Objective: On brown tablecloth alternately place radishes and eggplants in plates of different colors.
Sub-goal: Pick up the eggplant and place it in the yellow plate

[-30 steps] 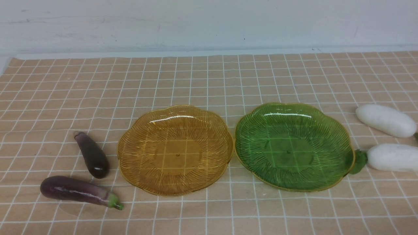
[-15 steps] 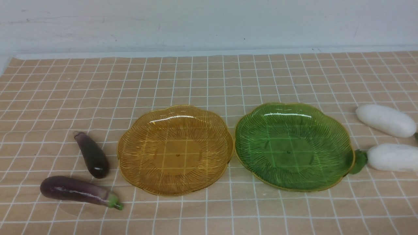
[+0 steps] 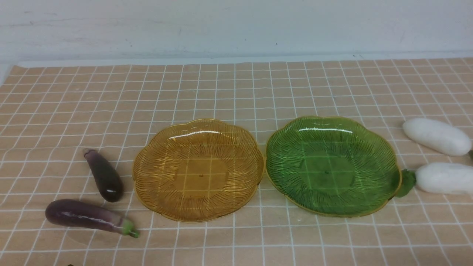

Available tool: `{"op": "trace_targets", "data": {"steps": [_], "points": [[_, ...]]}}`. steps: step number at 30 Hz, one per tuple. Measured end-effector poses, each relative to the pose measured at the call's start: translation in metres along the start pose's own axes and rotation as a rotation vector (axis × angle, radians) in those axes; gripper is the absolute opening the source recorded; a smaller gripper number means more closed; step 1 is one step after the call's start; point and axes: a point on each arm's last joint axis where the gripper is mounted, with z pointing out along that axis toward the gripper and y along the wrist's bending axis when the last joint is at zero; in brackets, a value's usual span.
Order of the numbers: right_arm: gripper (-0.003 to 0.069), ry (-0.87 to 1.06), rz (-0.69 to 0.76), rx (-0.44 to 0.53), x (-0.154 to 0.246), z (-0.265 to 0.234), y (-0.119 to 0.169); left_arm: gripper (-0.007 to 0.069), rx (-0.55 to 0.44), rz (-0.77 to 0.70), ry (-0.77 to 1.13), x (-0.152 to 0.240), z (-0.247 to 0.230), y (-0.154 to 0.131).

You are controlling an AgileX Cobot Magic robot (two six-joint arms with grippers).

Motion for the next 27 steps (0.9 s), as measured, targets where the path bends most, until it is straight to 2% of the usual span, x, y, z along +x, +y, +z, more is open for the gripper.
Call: {"op": "trace_targets", "data": {"steps": [2, 4, 6, 8, 10, 11, 14, 16, 18, 21, 24, 27], "points": [[-0.0015, -0.011, -0.035, -0.005, -0.002, 0.0, 0.002, -0.0003, 0.035, -0.019, -0.047, -0.004, 0.0, -0.003], [-0.0015, -0.037, -0.125, -0.051, -0.014, -0.006, 0.019, -0.0003, 0.061, 0.016, -0.077, -0.008, -0.001, -0.008], [-0.0015, -0.094, -0.232, -0.11, -0.032, -0.017, 0.044, -0.0003, 0.109, 0.109, -0.09, -0.012, -0.006, -0.028], [-0.0015, -0.111, -0.351, -0.135, -0.049, -0.027, 0.068, -0.0003, 0.139, 0.243, -0.08, -0.02, -0.011, -0.065], [-0.0015, -0.057, -0.464, -0.107, -0.061, -0.028, 0.086, -0.0003, 0.045, 0.354, 0.067, -0.02, 0.0, -0.084], [-0.0015, 0.007, -0.516, -0.086, -0.066, -0.025, 0.093, -0.0003, -0.043, 0.417, 0.211, -0.016, 0.009, -0.088], [-0.0015, 0.24, -0.574, 0.017, -0.065, -0.007, 0.094, -0.0003, -0.334, 0.53, 0.554, -0.012, 0.041, -0.075], [-0.0015, 0.354, -0.586, 0.076, -0.062, 0.004, 0.089, 0.0, -0.468, 0.573, 0.656, -0.018, 0.06, -0.067], [-0.0015, 0.454, -0.62, 0.138, -0.06, 0.015, 0.082, 0.0025, -0.64, 0.641, 0.709, -0.032, 0.086, -0.062], [-0.0015, 0.534, -0.681, 0.196, -0.058, 0.021, 0.074, 0.0104, -0.807, 0.658, 0.683, -0.05, 0.116, -0.057], [-0.0015, 0.56, -0.698, 0.207, -0.057, 0.021, 0.072, 0.0237, -0.954, 0.651, 0.623, -0.066, 0.144, -0.052], [-0.0015, 0.563, -0.706, 0.212, -0.057, 0.021, 0.071, 0.0378, -1.054, 0.595, 0.551, -0.077, 0.17, -0.047]]}}
